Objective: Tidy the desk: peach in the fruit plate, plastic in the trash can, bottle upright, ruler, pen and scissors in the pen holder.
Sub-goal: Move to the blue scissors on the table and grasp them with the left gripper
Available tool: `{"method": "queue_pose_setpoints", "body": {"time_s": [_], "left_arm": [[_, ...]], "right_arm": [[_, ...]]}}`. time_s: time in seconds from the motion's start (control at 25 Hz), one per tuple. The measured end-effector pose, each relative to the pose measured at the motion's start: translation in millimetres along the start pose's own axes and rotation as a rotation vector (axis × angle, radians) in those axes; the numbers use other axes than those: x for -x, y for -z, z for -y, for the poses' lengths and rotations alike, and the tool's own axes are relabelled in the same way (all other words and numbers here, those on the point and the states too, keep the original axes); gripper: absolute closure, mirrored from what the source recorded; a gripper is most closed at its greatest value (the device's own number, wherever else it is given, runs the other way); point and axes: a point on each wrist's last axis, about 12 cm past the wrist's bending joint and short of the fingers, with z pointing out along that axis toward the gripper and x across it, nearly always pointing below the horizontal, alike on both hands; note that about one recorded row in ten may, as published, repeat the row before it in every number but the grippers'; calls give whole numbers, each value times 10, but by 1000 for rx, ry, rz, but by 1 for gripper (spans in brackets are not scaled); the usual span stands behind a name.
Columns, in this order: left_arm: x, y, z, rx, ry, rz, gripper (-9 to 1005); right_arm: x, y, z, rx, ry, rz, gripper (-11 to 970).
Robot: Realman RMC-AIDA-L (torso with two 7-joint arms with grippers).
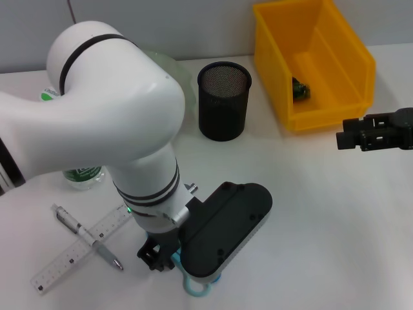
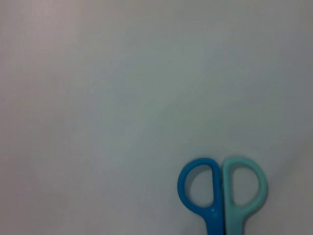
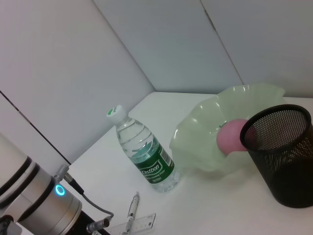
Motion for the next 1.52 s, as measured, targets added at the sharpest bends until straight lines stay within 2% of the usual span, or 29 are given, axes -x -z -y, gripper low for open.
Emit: {"method": "queue_pose_setpoints", "body": {"time_s": [0.72,1.52], "left_arm": [[-6,-35,-3,-10,-16,-11,703],[29,-49,6,-17,-32,-5,720]], "right_arm": [[27,-5,0,1,5,9,180],[18,-3,0,0,3,8,181]]}}
